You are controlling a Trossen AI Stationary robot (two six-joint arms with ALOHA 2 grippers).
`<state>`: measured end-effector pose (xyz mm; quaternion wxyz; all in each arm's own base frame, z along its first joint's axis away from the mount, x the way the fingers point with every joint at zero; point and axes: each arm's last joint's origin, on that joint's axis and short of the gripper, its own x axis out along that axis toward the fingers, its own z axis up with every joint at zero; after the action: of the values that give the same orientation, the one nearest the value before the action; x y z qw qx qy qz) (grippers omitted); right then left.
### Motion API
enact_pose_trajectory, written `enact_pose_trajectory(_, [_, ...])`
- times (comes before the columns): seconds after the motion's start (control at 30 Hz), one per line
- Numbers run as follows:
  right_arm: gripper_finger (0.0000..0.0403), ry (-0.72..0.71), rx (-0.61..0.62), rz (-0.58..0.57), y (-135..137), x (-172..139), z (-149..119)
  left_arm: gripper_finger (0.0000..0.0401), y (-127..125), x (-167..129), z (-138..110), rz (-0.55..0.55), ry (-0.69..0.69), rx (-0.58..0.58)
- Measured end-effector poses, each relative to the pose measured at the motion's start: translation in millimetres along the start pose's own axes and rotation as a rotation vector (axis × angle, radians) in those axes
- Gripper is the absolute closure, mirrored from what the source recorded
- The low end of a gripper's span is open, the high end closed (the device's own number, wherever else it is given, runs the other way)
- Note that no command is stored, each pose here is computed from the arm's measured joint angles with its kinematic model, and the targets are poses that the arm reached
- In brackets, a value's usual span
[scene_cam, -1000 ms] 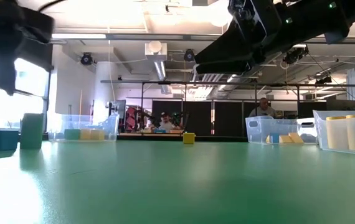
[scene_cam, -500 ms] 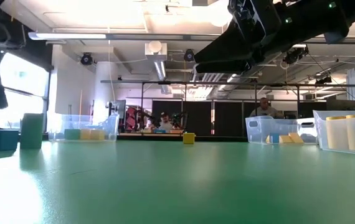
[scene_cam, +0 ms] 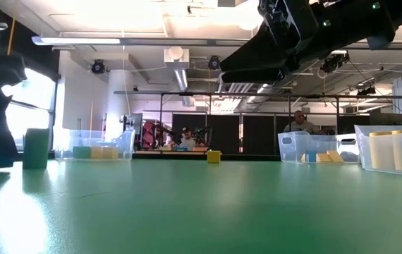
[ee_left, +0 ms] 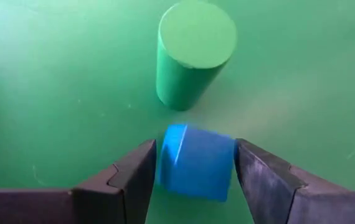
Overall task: Sort blocks by size
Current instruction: Put the blue cube block into the top left transparent bin
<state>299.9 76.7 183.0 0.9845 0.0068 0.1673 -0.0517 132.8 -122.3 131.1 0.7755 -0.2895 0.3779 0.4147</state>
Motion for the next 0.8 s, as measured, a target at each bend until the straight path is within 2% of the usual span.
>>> enact_pose_trajectory(0.37, [0.0171, 0.000, 0.000, 0.000, 0.0, 0.0, 0.0, 0.0203, 5.9, 8.9, -4.4, -0.004, 0.035, 0.002])
enact_pose_trajectory(0.47, [0.0171, 0.000, 0.000, 0.000, 0.0, 0.0, 0.0, 0.0224, 6.1, 9.0, -4.7, -0.001, 0.044, 0.008])
enact_pose_trajectory(0.63, [0.0171, 0.000, 0.000, 0.000, 0.0, 0.0, 0.0, 0.0300, 1.1, 1.9, -4.3, 0.009, 0.131, 0.092])
enact_pose_trajectory(0.7, [0.0171, 0.000, 0.001, 0.000, 0.0, 0.0, 0.0, 0.0303, -5.0, -6.6, -2.3, -0.004, 0.182, 0.131])
enact_pose_trajectory(0.8, [0.0171, -0.001, 0.003, 0.000, 0.0, 0.0, 0.1, 0.0303, -18.8, -26.1, 8.7, -0.108, 0.195, 0.190])
